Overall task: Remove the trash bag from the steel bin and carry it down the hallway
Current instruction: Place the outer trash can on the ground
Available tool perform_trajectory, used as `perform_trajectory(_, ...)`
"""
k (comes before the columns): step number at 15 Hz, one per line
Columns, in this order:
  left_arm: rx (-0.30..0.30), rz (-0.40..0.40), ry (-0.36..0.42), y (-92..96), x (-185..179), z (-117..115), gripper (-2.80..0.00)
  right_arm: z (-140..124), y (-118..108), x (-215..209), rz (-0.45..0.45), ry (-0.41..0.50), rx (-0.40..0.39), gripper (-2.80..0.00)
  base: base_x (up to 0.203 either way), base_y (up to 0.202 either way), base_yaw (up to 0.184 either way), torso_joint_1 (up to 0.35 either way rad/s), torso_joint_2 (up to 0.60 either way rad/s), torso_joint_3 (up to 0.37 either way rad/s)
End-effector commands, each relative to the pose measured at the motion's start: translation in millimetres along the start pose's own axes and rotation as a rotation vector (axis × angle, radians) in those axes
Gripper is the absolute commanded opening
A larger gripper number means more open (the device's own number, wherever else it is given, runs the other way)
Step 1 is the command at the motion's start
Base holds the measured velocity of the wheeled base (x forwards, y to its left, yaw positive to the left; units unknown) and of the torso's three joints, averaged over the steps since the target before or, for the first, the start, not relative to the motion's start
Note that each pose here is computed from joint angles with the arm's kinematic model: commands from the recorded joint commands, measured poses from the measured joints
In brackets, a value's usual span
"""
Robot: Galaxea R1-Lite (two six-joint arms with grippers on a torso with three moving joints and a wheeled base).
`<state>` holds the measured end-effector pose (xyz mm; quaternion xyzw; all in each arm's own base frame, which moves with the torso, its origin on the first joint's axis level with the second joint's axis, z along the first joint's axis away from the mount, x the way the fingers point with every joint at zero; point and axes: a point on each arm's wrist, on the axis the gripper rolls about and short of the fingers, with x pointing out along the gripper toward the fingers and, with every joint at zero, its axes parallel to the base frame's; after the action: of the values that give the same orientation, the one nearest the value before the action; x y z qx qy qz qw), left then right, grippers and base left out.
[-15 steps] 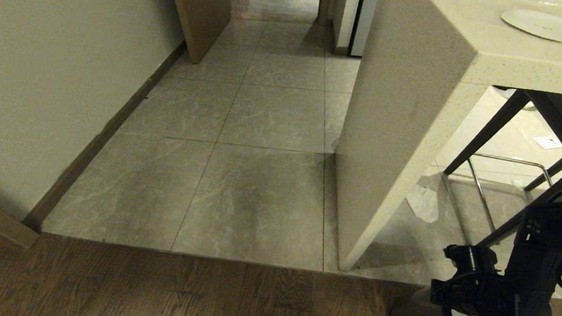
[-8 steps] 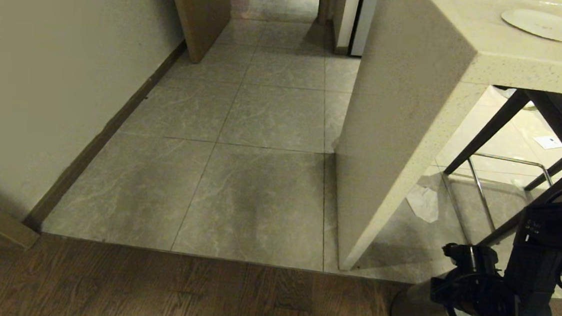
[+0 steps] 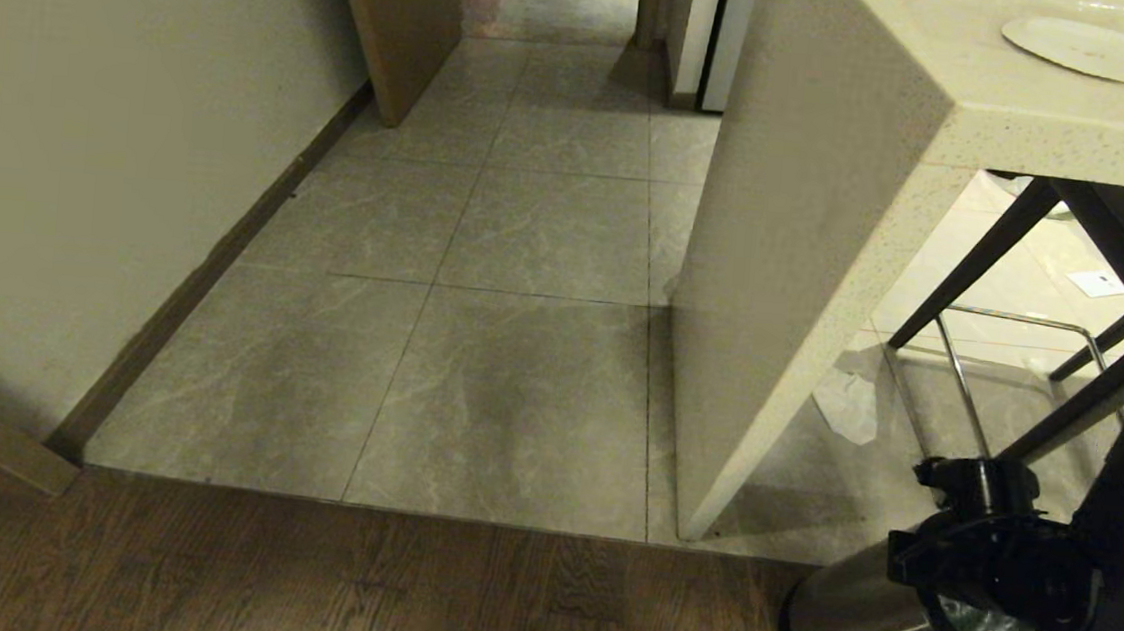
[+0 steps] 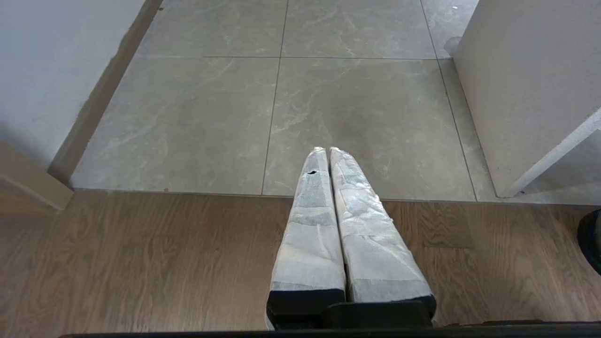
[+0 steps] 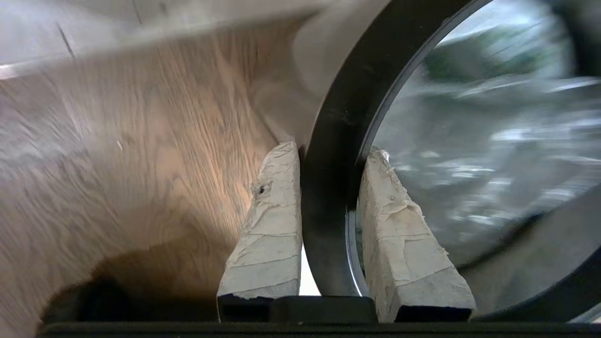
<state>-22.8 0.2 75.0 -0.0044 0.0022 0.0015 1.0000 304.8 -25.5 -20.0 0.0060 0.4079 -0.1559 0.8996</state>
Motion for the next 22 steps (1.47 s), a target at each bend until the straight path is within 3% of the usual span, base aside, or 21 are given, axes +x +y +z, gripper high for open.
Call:
perform_trajectory(1,0.000,0.000,0.002,0.0,0,0,-2.80,15,-4,-19,0.002,-0.066,0.017,-2.80,0.000,0.000,0.000,0.000,0.00,0.000)
perform_trajectory(5,0.000,0.000,0.002,0.0,0,0,-2.80,30,-17,-56,-0.011,-0.091,0.036,-2.80,0.000,0.000,0.000,0.000,0.00,0.000)
perform_trajectory(12,0.000,0.000,0.000,0.0,0,0,-2.80,30,-20,-65,-0.016,-0.066,0.029,-2.80,0.000,0.000,0.000,0.000,0.00,0.000)
perform_trajectory(18,0.000,0.000,0.002,0.0,0,0,-2.80,52,-42,-172,0.025,-0.259,0.044,-2.80,0.000,0.000,0.000,0.000,0.00,0.000)
perform_trajectory(22,0.000,0.000,0.002,0.0,0,0,-2.80,45,-46,-194,0.045,-0.244,0.027,-2.80,0.000,0.000,0.000,0.000,0.00,0.000)
